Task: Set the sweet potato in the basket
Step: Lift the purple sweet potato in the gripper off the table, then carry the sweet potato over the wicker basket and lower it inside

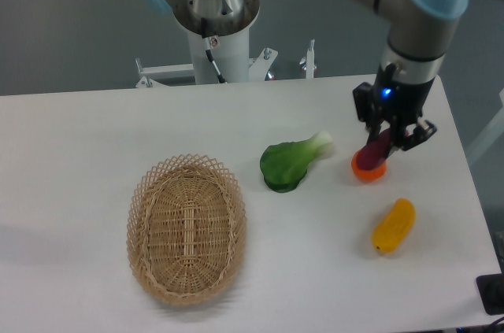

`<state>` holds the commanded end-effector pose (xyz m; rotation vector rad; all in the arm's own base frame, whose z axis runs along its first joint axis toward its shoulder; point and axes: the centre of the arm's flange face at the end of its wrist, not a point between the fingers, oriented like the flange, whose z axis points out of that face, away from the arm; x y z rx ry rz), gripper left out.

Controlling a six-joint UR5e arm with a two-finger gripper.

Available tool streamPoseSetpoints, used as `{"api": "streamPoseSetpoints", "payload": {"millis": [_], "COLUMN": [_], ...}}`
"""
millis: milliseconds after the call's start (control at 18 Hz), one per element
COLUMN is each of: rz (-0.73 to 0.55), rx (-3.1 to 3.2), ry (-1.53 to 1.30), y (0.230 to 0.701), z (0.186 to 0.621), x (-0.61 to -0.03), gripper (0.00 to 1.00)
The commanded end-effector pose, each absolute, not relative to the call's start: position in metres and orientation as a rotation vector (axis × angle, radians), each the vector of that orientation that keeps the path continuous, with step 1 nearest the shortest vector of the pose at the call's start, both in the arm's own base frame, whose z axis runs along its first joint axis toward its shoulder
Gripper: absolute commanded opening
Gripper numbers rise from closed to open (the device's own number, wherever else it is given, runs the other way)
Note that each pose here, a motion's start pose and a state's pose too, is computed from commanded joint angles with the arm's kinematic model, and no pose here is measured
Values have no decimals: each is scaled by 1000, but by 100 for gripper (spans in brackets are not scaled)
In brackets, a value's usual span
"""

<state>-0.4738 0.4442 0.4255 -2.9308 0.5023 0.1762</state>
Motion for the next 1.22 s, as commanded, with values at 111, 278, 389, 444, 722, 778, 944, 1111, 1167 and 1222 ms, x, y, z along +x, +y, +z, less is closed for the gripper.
{"api": "streamPoseSetpoints", "payload": {"millis": [111,278,389,444,722,778,944,1111,1167,1222], "rz": [175,169,200,193,152,133,165,222,241,237], "rx": [-2929,-2937,-2910,-2907,-2888,-2893,-2881,-2958,-2972,-2985], "ry": [438,334,270,227,106,88,53,111,134,148], "y": [462,489,521,530,570,575,592,606,612,617], "z": [420,405,398,392,376,366,344,301,291,279], "x": [-457,-432,-403,-389,-321,-306,-269,-230,-222,-216], "gripper": [34,34,34,34,34,34,34,34,34,34]}}
